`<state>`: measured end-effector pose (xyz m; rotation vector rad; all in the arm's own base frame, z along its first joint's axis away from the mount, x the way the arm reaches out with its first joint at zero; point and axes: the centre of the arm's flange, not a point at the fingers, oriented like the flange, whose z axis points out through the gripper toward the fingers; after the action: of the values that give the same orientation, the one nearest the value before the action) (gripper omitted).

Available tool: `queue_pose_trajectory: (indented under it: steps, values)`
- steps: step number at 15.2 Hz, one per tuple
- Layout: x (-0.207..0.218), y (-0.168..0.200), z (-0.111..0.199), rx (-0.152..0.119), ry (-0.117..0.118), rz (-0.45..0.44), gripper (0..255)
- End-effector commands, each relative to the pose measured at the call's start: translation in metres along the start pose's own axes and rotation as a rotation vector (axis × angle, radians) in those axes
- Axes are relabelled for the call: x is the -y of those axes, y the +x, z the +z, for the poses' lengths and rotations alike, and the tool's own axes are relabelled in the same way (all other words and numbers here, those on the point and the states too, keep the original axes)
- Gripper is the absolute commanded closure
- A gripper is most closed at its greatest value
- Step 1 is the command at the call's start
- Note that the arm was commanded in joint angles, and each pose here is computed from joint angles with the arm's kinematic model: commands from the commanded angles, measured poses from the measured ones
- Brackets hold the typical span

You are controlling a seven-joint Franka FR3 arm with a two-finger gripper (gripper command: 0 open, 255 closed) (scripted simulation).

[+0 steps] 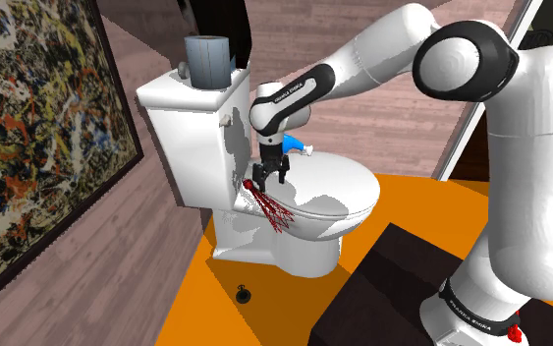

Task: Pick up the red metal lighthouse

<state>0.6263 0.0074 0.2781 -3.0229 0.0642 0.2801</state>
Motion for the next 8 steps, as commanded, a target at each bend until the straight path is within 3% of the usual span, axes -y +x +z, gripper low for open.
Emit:
queue_pose_trajectory:
  steps: [1,4,8]
  values:
    - [-0.001,0.024,0.01,-0.003,0.014,0.011,0]
    - [-0.002,0.055,0.026,-0.006,0.033,0.027,0]
    - [-0.004,0.059,0.046,-0.006,0.033,0.027,0]
